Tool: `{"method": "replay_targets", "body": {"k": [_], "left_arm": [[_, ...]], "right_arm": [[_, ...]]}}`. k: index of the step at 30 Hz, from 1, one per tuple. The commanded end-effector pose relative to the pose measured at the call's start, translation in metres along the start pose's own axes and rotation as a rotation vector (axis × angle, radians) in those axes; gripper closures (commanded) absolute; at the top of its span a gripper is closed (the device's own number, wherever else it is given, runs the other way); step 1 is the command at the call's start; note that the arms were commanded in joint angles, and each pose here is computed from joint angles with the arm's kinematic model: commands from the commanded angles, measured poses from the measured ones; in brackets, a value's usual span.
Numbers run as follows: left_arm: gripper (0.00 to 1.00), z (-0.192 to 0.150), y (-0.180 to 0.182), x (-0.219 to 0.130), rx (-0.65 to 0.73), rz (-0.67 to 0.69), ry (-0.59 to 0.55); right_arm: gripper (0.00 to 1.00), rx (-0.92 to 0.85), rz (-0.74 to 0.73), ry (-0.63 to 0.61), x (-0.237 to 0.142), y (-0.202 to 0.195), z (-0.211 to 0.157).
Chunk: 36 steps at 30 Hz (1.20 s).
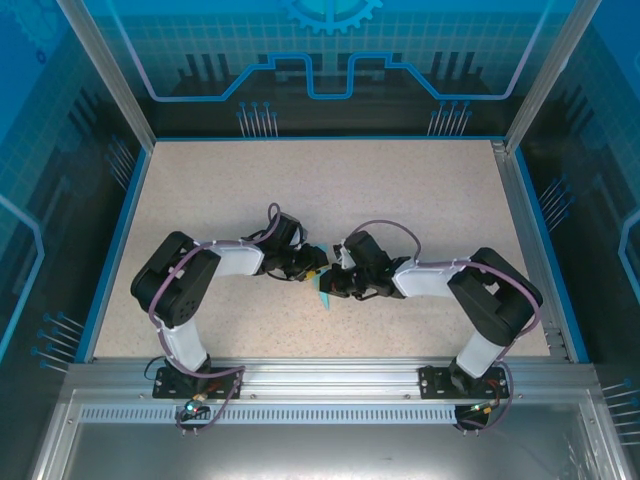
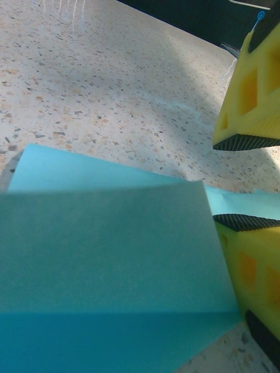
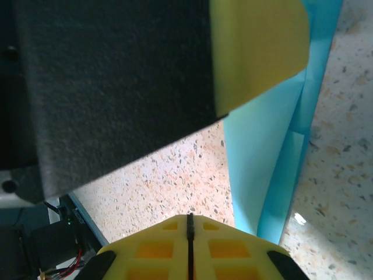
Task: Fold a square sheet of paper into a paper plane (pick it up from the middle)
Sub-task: Fold the wing for the fifth time at the center of the table.
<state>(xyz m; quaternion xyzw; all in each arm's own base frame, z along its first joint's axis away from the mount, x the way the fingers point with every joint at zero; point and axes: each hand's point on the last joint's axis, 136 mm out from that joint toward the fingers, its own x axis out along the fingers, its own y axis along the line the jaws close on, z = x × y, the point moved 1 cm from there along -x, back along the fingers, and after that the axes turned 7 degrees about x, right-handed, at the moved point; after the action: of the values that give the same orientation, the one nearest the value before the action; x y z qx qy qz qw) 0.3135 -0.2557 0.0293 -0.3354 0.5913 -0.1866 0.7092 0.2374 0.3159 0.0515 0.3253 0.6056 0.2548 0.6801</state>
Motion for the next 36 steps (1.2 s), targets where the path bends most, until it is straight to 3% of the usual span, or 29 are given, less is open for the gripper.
{"method": "replay_targets", "body": {"k": [1,16,36], "left_arm": [[0.62,-0.006,0.026,0.007,-0.038,0.089,0.028],[0.62,-0.006,0.026,0.008,-0.035,0.088,0.027],[0.62,-0.005,0.024,0.009,-0.034,0.082,0.033]], "right_arm": [[0.91,0.011,-0.004,-0.032,0.003,0.001,0.01],[0.91,0.052,-0.022,-0.083,0.003,-0.006,0.016],[0.9,0.063,0.004,-0.034,0.02,-0.006,0.012]]}}
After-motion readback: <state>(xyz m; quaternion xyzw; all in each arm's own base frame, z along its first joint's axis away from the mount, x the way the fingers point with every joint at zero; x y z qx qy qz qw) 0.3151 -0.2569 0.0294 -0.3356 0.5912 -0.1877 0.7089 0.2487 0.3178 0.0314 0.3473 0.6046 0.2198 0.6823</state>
